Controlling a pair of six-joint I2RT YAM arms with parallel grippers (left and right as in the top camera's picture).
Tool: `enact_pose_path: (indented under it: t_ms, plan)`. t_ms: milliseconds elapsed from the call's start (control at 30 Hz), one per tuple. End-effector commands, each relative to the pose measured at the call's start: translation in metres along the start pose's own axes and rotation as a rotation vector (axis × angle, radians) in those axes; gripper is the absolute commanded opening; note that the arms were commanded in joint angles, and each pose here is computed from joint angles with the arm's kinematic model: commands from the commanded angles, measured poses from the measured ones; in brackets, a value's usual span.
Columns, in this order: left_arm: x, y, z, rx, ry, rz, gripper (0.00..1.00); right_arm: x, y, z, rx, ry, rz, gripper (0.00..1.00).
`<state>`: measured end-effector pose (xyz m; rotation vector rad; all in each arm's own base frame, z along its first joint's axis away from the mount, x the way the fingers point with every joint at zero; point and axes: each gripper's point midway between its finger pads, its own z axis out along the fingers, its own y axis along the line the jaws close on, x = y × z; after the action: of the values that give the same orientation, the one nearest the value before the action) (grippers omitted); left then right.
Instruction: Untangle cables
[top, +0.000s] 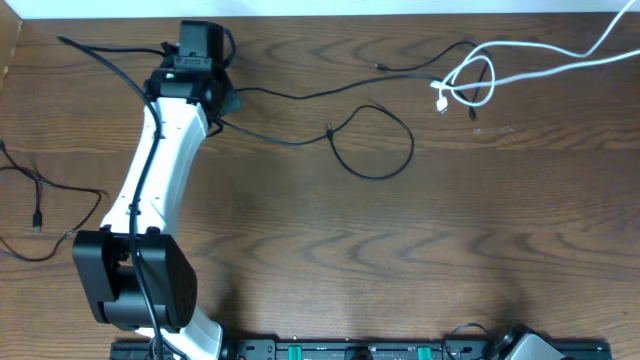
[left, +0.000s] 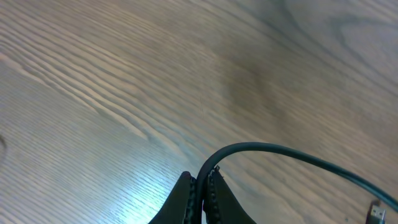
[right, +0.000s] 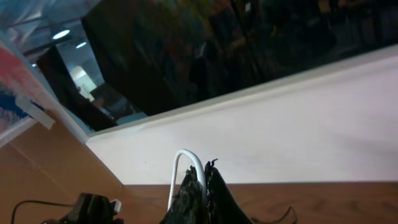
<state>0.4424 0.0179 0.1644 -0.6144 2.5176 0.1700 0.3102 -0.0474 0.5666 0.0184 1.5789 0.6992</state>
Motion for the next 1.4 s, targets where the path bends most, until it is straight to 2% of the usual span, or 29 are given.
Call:
enact_pose_path:
  t_ms: [0, 167, 533, 700, 933, 1133, 1367]
  plan:
    - [-0.007, 0.022, 0.013, -0.071, -0.009, -0.028, 0.08, -0.008, 0.015, -0.004, -0.033, -0.014, 0.013, 0.01]
    - [-0.001, 0.033, 0.034, -0.107, 0.036, -0.057, 0.08, -0.017, 0.020, -0.011, -0.059, -0.031, 0.016, 0.01]
    - [0.017, 0.030, 0.062, -0.118, 0.110, -0.051, 0.08, -0.025, 0.024, -0.017, -0.079, -0.043, 0.023, 0.01]
    - [0.020, 0.030, 0.065, -0.123, 0.117, -0.051, 0.08, -0.031, 0.023, -0.015, -0.089, -0.056, 0.024, 0.01]
    - [0.018, 0.029, 0.067, -0.121, 0.112, -0.052, 0.08, -0.066, 0.030, -0.028, -0.125, -0.149, 0.002, 0.01]
    - [0.019, 0.029, 0.067, -0.121, 0.113, -0.052, 0.08, -0.089, 0.015, -0.049, -0.058, -0.241, 0.016, 0.01]
    - [0.019, 0.029, 0.067, -0.121, 0.113, -0.052, 0.08, -0.088, 0.006, -0.049, -0.051, -0.228, 0.027, 0.01]
